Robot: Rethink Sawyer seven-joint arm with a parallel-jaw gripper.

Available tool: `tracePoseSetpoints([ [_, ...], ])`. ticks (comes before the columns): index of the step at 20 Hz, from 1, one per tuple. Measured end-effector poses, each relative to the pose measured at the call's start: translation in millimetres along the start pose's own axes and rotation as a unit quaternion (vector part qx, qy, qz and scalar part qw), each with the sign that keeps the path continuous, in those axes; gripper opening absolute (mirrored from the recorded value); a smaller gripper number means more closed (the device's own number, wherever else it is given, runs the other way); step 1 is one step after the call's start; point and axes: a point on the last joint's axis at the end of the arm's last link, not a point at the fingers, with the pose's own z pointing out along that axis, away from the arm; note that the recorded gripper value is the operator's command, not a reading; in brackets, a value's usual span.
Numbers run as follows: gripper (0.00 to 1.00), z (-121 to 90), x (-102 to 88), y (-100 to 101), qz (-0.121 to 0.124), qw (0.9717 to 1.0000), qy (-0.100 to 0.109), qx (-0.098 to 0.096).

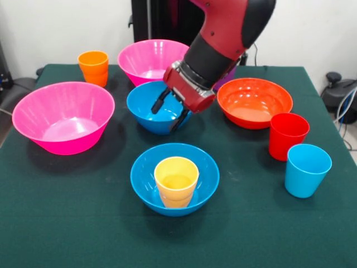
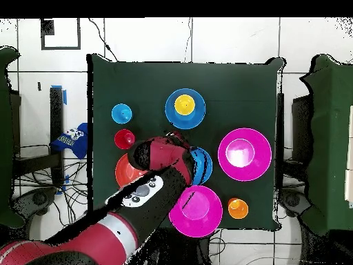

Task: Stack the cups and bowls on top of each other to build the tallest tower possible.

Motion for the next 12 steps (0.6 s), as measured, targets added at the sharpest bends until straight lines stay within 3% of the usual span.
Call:
tracePoseSetpoints([
  [6, 1.00, 18.6, 13.4, -0.8, 0.018, 0.9985, 0.048, -0.016],
  [12, 1.00, 18.5, 25.0, 4.8, 0.016, 0.9974, 0.066, -0.027],
])
